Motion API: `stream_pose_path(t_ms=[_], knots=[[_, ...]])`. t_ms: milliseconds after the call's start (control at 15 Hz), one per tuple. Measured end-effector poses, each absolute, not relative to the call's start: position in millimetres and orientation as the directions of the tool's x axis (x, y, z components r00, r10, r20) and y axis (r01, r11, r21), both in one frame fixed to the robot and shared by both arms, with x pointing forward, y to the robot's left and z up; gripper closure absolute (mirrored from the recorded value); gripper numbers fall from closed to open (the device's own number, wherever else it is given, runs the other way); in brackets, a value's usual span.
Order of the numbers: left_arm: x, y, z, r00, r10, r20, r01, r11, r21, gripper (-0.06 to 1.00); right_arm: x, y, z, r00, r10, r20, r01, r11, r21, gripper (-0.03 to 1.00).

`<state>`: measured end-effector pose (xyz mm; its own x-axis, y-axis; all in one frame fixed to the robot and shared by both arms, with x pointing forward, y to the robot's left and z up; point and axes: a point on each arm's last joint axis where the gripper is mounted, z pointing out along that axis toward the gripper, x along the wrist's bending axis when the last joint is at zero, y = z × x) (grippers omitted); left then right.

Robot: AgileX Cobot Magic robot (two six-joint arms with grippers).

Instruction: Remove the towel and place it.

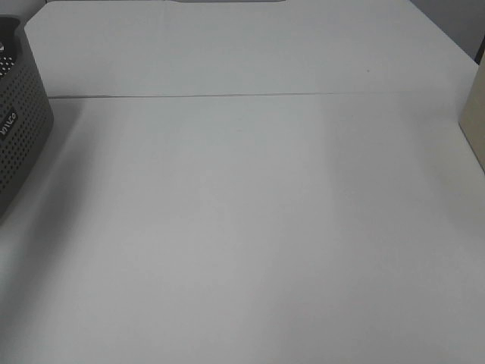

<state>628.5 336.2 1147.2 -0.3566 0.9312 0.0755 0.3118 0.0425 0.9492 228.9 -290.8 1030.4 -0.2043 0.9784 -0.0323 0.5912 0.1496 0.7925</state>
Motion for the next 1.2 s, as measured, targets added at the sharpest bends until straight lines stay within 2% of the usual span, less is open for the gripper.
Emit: stream_pose_path(t_ms=[267, 533, 733, 800, 867, 1200], knots=[[621, 307, 1176, -0.261, 0.957, 0.129, 0.228, -0.068, 0.971, 0.94, 229, -291, 1030, -0.204, 0.978, -0.032, 0.591, 0.15, 0.792, 0.2], [620, 278, 1212, -0.151, 0.98, 0.129, 0.088, -0.117, 0.989, 0.94, 229, -291, 1030, -0.204, 0.978, -0.032, 0.591, 0.15, 0.792, 0.2], [619, 252, 1235, 0.051, 0.991, 0.127, -0.072, -0.123, 0.99, 0.94, 229, -291, 1030, -0.204, 0.978, -0.032, 0.591, 0.15, 0.792, 0.2], [617, 240, 1240, 0.172, 0.975, 0.139, -0.146, -0.114, 0.983, 0.94, 229, -291, 1030, -0.204, 0.978, -0.032, 0.591, 0.15, 0.792, 0.2], [615, 234, 1242, 0.233, 0.961, 0.15, -0.184, -0.108, 0.977, 0.94, 229, -291, 1030, -0.204, 0.978, -0.032, 0.591, 0.15, 0.792, 0.2], [605, 212, 1247, 0.476, 0.868, 0.141, -0.241, -0.026, 0.97, 0.94, 228, -288, 1031, -0.224, 0.975, 0.0, 0.59, 0.135, 0.796, 0.2]])
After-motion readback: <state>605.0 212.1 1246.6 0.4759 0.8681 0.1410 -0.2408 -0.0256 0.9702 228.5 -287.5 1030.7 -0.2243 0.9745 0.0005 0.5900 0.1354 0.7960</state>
